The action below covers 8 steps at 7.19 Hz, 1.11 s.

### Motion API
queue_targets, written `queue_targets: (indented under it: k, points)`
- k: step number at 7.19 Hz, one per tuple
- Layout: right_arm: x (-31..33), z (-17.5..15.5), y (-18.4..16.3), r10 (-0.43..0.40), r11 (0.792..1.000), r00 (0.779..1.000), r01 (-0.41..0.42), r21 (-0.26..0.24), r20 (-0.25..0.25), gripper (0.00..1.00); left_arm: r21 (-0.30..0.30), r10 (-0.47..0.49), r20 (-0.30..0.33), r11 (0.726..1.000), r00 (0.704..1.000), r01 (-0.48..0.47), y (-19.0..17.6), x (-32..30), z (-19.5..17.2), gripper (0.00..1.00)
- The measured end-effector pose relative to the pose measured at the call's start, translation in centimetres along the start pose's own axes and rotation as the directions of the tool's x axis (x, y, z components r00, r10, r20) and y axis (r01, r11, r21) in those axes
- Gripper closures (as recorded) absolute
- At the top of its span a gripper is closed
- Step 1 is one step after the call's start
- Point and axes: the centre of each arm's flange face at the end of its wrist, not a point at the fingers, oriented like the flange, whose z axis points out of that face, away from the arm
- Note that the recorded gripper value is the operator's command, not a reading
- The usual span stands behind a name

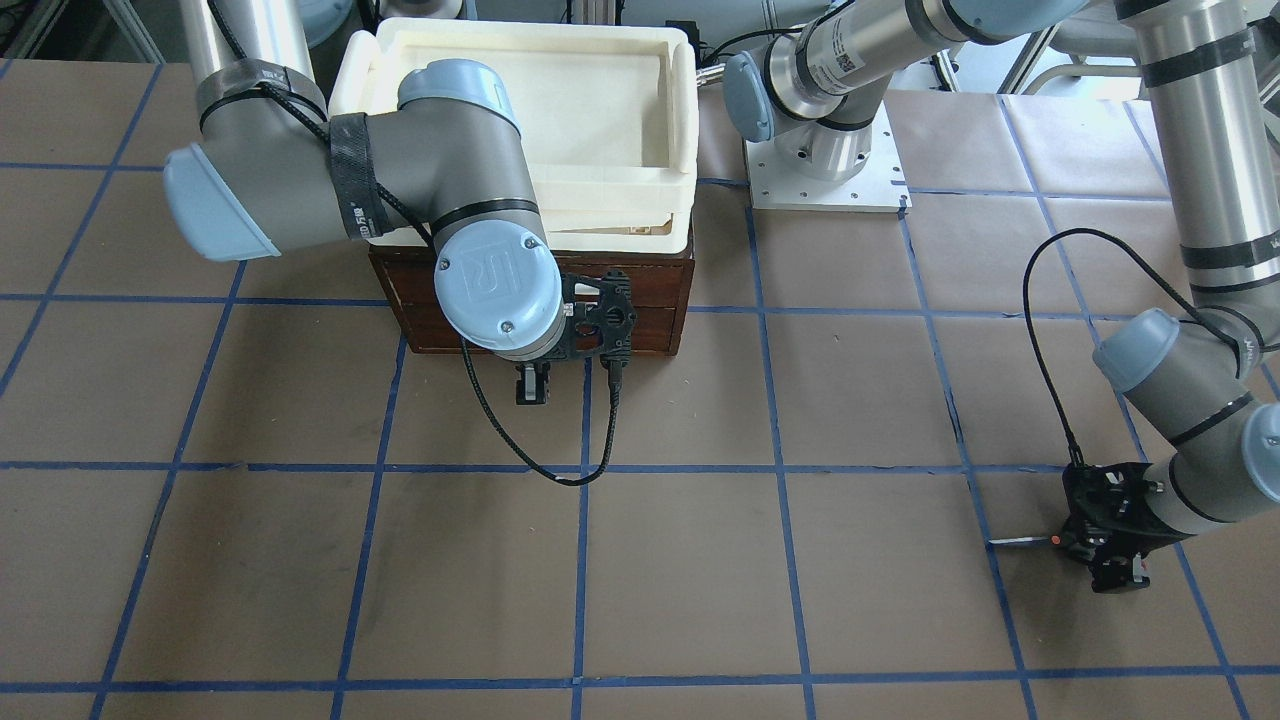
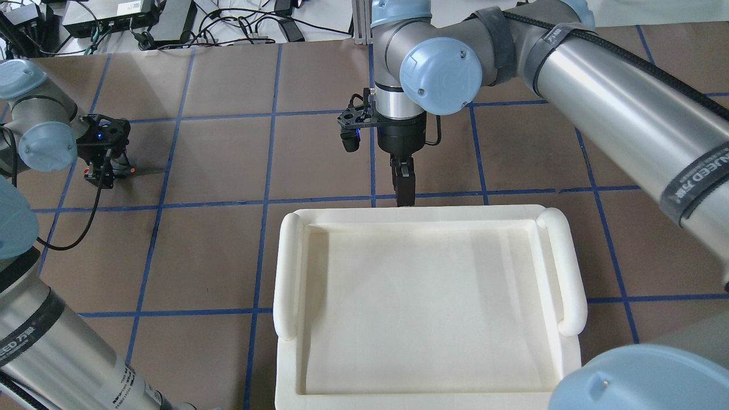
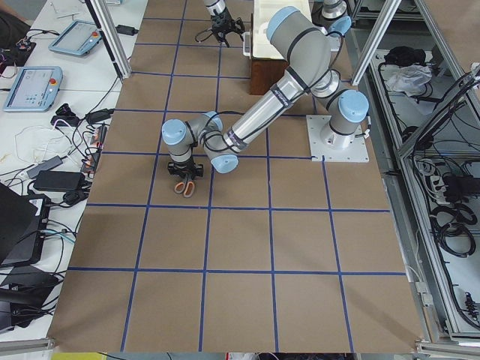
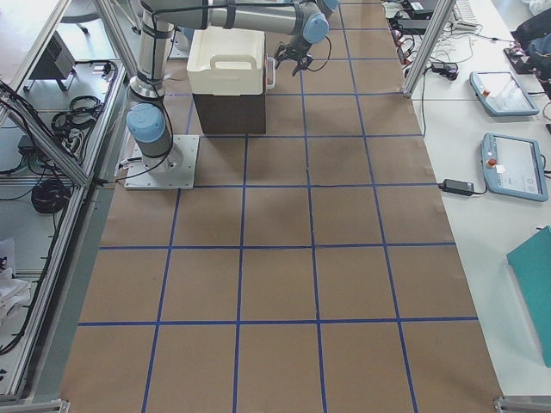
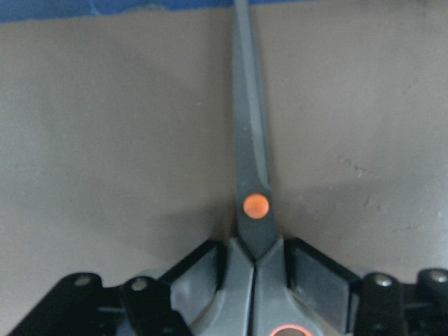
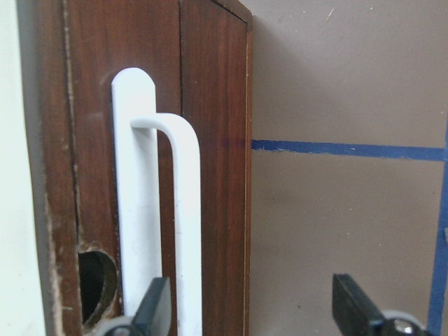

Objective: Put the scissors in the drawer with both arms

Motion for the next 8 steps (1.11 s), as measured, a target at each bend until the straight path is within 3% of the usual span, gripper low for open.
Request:
queue_targets:
  k: [2,8]
  points:
    - [0.8,0.6,0.0,0.008,1.0,0.999,-0.008,-0.004,0.05,0.15,0.001,0.002,0.0,1.0,1.0,-0.002,0.0,0.0,0.0,1.0]
    - [2.7,1.3,0.6,-0.024,1.0,0.985,0.022,0.014,0.169,0.18,0.0,0.003,0.004,1.0,1.0,-0.003,0.0,0.0,-0.2,1.0]
